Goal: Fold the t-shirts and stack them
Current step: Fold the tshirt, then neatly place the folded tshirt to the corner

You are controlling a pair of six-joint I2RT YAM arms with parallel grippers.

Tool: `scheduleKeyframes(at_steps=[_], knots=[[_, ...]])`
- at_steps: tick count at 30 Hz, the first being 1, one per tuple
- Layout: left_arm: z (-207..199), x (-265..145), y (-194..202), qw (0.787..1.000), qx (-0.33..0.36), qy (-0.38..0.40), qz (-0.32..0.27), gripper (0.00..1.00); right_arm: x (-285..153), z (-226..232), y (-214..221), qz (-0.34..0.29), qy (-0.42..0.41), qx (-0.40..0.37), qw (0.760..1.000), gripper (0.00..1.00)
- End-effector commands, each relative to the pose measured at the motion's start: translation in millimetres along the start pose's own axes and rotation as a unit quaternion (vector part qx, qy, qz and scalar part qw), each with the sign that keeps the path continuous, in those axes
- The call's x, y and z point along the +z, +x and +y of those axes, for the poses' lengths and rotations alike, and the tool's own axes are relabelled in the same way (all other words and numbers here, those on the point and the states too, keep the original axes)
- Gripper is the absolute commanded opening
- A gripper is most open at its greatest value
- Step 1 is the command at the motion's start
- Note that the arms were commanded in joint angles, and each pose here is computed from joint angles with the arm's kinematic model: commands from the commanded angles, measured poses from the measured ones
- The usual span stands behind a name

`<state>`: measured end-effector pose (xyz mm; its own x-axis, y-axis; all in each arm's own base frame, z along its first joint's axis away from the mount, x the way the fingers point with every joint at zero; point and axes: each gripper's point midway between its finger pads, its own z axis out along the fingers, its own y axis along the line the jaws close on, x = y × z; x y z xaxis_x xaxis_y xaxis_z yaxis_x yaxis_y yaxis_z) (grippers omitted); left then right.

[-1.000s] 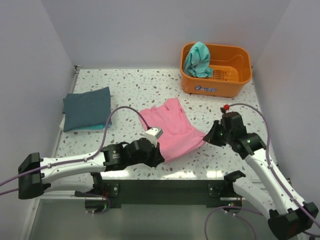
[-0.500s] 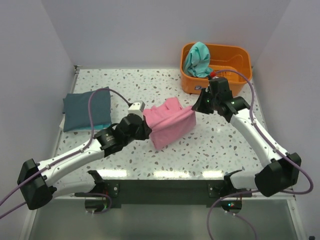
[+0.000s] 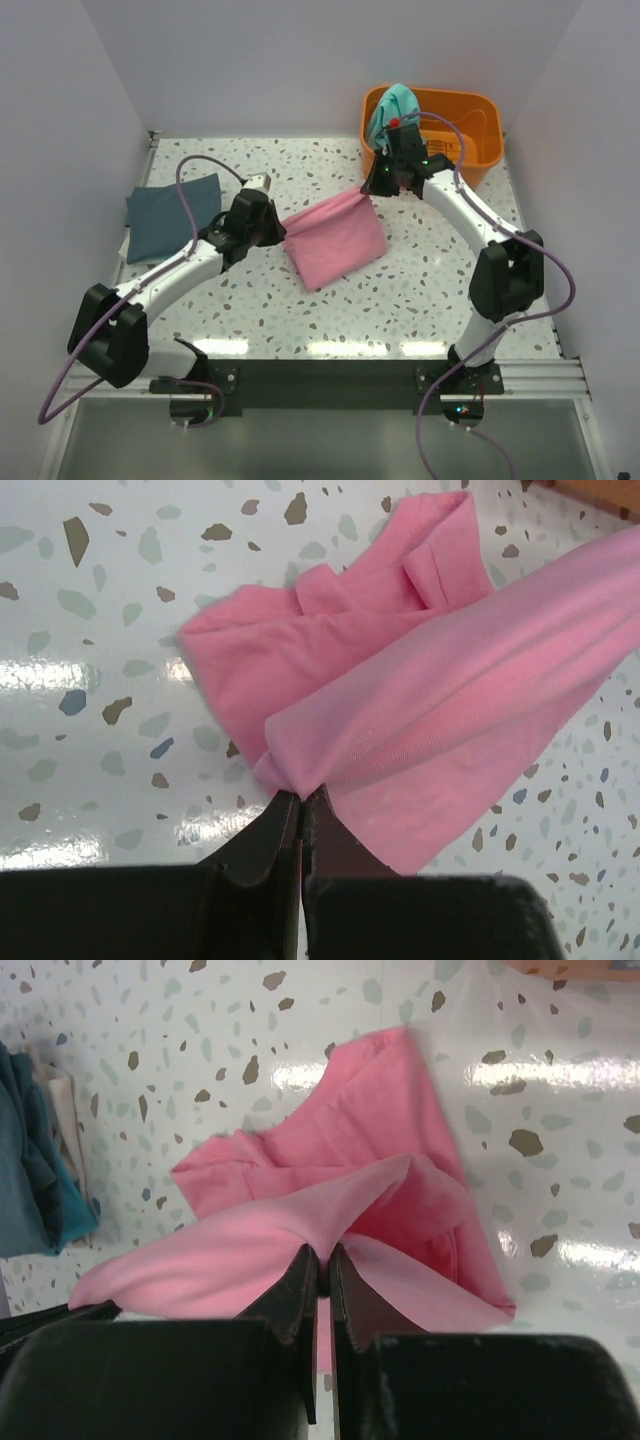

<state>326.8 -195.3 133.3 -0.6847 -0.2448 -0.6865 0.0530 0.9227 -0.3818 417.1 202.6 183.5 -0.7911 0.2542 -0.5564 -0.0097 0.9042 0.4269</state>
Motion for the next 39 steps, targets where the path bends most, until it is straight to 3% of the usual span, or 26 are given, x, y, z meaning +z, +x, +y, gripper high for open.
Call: scheduleKeyframes(at_steps=[1, 8, 10, 12, 13, 14, 15, 16, 18, 20, 23, 24, 27, 28, 29, 31, 32, 34, 39], knots=[[-3, 9, -35, 0.999, 0.003, 0.019, -0.033, 0.00, 11, 10, -36, -0.042, -0.010, -0.014, 0.999, 0.00], [23, 56, -28, 1.000, -0.001, -0.022, 0.009, 0.00, 67, 0, -37, -0.019, 0.012, -0.021, 1.000, 0.00], [33, 62, -32, 0.999, -0.011, -0.041, 0.006, 0.00, 74, 4, -39, -0.016, 0.005, -0.026, 1.000, 0.04], [42, 71, -30, 0.998, -0.017, -0.057, 0.008, 0.03, 85, 3, -36, -0.010, 0.001, -0.025, 1.000, 0.13], [45, 73, -34, 0.998, -0.019, -0.065, 0.005, 0.12, 87, 3, -38, -0.013, 0.000, -0.026, 1.000, 0.21], [46, 77, -32, 0.998, -0.018, -0.068, 0.009, 0.43, 92, 1, -36, -0.009, 0.004, -0.025, 1.000, 0.32], [45, 79, -33, 0.998, -0.019, -0.067, 0.009, 0.61, 90, 4, -38, -0.008, -0.002, -0.027, 1.000, 0.37], [44, 79, -35, 0.998, -0.018, -0.064, 0.009, 0.87, 91, 6, -37, -0.004, -0.006, -0.031, 0.999, 0.51], [42, 76, -37, 0.998, -0.018, -0.061, 0.005, 1.00, 83, 12, -40, -0.011, -0.018, -0.034, 0.999, 0.57], [42, 69, -38, 0.998, -0.019, -0.060, -0.002, 1.00, 76, 19, -30, 0.004, -0.044, -0.035, 0.998, 0.64], [39, 58, -31, 0.999, -0.023, -0.043, 0.000, 1.00, 55, 32, -15, 0.011, -0.089, -0.042, 0.995, 0.94], [41, 56, -21, 0.999, -0.029, -0.042, 0.008, 1.00, 37, 42, -18, -0.007, -0.103, -0.049, 0.994, 0.99], [38, 49, 1, 0.998, -0.041, -0.029, 0.024, 1.00, 20, 30, 9, -0.003, -0.096, -0.051, 0.994, 0.99], [35, 47, 1, 0.999, -0.045, -0.022, 0.019, 1.00, -9, 36, 4, -0.031, -0.109, -0.052, 0.992, 0.99], [34, 47, 7, 0.998, -0.047, -0.019, 0.022, 1.00, -7, 16, 30, -0.015, -0.090, -0.039, 0.995, 0.99], [28, 49, 21, 0.998, -0.060, -0.009, 0.031, 1.00, -45, 17, 32, -0.057, -0.109, -0.028, 0.992, 0.99], [25, 50, 24, 0.997, -0.063, -0.005, 0.035, 1.00, -45, -1, 59, -0.043, -0.095, -0.020, 0.994, 0.99], [18, 54, 39, 0.996, -0.071, -0.005, 0.048, 1.00, -78, -11, 65, -0.082, -0.090, -0.007, 0.992, 0.98], [18, 65, 56, 0.993, -0.101, -0.040, 0.053, 1.00, -112, -65, 111, -0.111, -0.024, 0.024, 0.993, 0.99]])
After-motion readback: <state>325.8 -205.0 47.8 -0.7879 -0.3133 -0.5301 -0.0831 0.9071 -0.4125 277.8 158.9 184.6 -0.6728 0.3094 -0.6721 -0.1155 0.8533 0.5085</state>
